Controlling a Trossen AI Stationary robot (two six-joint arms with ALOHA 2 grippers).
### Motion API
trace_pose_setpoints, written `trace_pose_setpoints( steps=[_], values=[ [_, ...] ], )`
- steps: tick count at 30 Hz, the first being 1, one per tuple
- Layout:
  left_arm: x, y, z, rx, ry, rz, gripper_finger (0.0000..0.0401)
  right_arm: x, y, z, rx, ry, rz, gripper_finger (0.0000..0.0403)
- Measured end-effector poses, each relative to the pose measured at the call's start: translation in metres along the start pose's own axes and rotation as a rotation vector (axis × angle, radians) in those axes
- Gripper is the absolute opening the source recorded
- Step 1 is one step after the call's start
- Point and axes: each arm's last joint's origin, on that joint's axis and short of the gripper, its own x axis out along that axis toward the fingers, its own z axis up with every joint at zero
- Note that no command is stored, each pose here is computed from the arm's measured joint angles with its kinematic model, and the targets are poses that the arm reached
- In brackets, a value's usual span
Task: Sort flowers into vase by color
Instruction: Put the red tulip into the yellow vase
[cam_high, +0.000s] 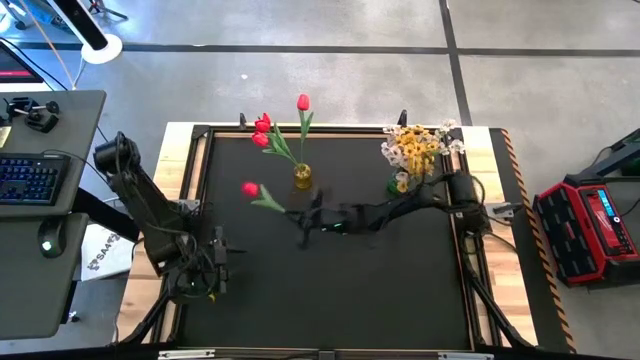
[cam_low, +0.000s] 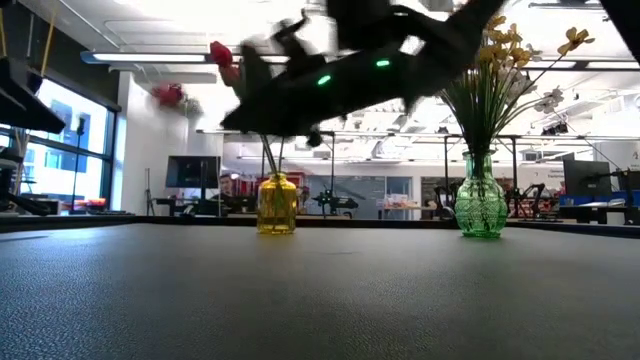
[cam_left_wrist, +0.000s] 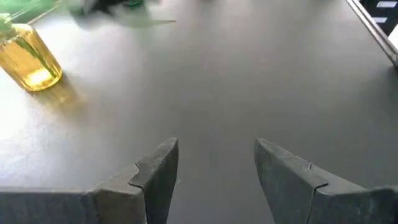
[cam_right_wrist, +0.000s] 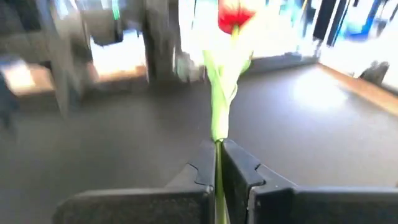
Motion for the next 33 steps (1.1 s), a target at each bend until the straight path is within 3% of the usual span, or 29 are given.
trace_pose_setpoints(
  steps=[5,8,12,14,18,22,25,28,31,33],
  values=[
    [0.002,-0.009,-0.012,0.028,-0.036,0.025,0.02,-0.058,-0.024,-0.01,0.115,-0.355,0.105,0.0],
    [0.011,-0.013,-0.015,0.093,-0.078,0.073,0.02,-0.081,-0.022,-0.017,0.115,-0.53,0.201,0.0],
    [0.031,-0.014,-0.008,0.203,-0.082,0.138,0.0197,-0.082,-0.012,-0.012,0.039,-0.569,0.224,0.0],
    [0.045,-0.011,0.0,0.252,-0.045,0.148,0.0189,-0.075,-0.005,0.002,-0.007,-0.633,0.293,0.0],
    [0.068,0.009,0.01,0.312,-0.033,0.037,0.016,-0.066,0.01,0.03,-0.092,-0.753,0.469,0.0],
    [0.076,0.038,0.021,0.254,-0.255,-0.2,0.0131,-0.066,0.017,0.044,-0.119,-0.816,0.559,0.0],
    [0.068,0.058,0.029,0.218,-0.507,-0.295,0.0118,-0.068,0.025,0.047,-0.112,-0.83,0.556,0.0],
    [0.062,0.068,0.04,0.285,-0.69,-0.294,0.0116,-0.07,0.035,0.052,-0.117,-0.859,0.496,0.0],
    [0.065,0.068,0.051,0.393,-0.743,-0.263,0.012,-0.071,0.041,0.063,-0.131,-0.906,0.474,0.0],
    [0.068,0.068,0.062,0.379,-0.766,-0.23,0.013,-0.07,0.043,0.07,-0.148,-0.935,0.482,0.0]
  ],
)
